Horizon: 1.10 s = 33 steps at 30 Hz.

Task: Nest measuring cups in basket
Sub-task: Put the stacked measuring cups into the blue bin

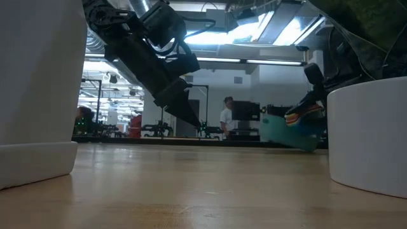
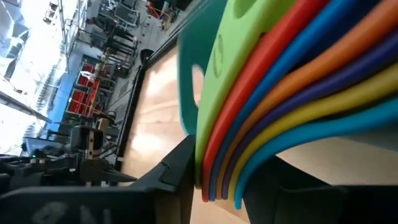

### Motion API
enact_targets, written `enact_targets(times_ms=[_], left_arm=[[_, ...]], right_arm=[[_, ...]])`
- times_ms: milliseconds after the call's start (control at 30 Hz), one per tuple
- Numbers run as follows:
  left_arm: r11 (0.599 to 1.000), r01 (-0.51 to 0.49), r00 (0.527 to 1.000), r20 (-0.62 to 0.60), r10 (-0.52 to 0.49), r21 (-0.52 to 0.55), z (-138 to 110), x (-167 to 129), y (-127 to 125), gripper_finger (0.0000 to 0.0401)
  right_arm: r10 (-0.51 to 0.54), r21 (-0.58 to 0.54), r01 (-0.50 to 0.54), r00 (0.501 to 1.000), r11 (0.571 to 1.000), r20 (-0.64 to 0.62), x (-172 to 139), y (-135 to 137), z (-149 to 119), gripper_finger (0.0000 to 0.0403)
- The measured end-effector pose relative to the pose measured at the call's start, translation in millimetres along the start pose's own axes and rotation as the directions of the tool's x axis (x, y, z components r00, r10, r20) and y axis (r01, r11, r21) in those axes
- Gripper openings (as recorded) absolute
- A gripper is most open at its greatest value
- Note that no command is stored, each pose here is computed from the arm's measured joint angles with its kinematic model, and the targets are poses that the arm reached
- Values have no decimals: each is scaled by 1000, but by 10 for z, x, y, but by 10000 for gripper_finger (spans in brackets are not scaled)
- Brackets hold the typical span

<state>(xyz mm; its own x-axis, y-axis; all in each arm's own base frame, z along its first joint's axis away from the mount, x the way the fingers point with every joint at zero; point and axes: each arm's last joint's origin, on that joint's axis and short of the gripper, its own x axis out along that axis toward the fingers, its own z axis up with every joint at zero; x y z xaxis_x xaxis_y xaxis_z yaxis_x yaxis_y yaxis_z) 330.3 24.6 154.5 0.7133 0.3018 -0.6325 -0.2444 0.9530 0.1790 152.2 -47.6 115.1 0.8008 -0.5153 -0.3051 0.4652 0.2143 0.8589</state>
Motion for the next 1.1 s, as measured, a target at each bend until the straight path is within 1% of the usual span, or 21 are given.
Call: enact_targets(times_ms=[67, 333, 467, 533, 633, 733, 967, 1100], left_arm=[[1000, 0, 1000, 0, 0, 0, 0, 0, 0, 31], [1000, 0, 1000, 0, 0, 0, 0, 0, -1, 31], [1000, 0, 1000, 0, 0, 0, 0, 0, -1, 31], [1000, 0, 1000, 0, 0, 0, 0, 0, -1, 31], [1000, 0, 1000, 0, 0, 0, 0, 0, -1, 31], [1000, 0, 1000, 0, 0, 0, 0, 0, -1, 31], [1000, 0, 1000, 0, 0, 0, 0, 0, -1, 31], [1000, 0, 1000, 0, 0, 0, 0, 0, -1, 31]], right_arm=[[6, 5, -6, 1000, 1000, 0, 0, 6, 2, 106], [103, 27, -103, 994, 994, -23, -5, 89, 16, 106], [140, 30, -137, 986, 990, -89, -8, 106, -1, 106], [134, 25, -132, 984, 991, -114, -8, 95, -12, 106], [74, 8, -74, 988, 997, -134, -4, 37, -33, 106], [53, 4, -53, 989, 999, -141, -3, 16, -40, 106], [59, 7, -59, 990, 998, -132, -3, 24, -35, 106], [127, 26, -125, 985, 992, -116, -7, 89, -14, 106]])
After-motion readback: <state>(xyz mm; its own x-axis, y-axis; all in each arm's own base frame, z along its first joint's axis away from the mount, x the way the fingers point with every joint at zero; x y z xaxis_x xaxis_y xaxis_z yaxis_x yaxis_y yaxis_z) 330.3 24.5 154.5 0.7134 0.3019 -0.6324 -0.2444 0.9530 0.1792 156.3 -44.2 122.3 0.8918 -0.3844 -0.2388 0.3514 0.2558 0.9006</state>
